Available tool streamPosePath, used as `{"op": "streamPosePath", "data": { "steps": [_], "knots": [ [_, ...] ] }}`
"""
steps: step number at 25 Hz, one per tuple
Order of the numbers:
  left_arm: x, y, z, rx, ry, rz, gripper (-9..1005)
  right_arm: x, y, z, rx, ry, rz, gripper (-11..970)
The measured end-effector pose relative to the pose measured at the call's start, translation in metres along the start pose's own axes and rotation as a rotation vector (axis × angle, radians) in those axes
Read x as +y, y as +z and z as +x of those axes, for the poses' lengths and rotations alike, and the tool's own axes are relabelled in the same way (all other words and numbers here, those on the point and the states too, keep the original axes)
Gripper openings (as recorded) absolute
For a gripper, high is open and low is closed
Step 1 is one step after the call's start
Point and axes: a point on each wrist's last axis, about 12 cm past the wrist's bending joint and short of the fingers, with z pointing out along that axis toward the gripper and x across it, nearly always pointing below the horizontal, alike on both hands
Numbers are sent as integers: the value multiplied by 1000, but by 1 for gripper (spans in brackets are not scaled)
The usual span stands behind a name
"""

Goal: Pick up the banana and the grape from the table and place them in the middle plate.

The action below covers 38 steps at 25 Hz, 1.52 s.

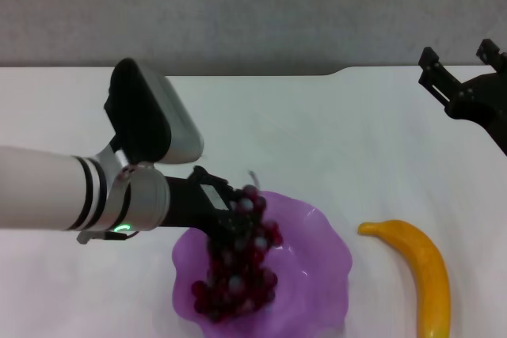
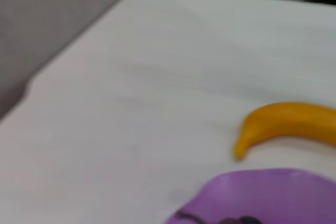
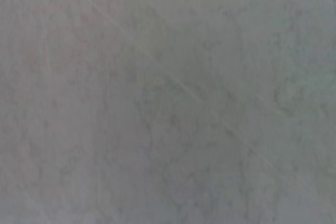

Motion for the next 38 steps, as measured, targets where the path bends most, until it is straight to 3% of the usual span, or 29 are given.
{"op": "streamPosePath", "data": {
  "steps": [5, 9, 12, 20, 33, 38],
  "knots": [
    [11, 12, 26, -10, 77, -146, 346, 0, 0, 0, 1, 0, 2, 851],
    [13, 18, 36, -1, 89, -191, 346, 0, 0, 0, 1, 1, 1, 851],
    [11, 18, 36, 6, 95, -165, 345, 0, 0, 0, 1, 1, 1, 851],
    [-5, -4, 20, -61, 130, 54, 341, -1, 0, 1, 4, 1, 4, 851],
    [-23, 8, 36, 4, 271, 41, 337, -1, 0, 1, 5, 1, 5, 850],
    [-26, 9, 32, -10, 287, 45, 337, -2, 0, 1, 7, 0, 7, 850]
  ]
}}
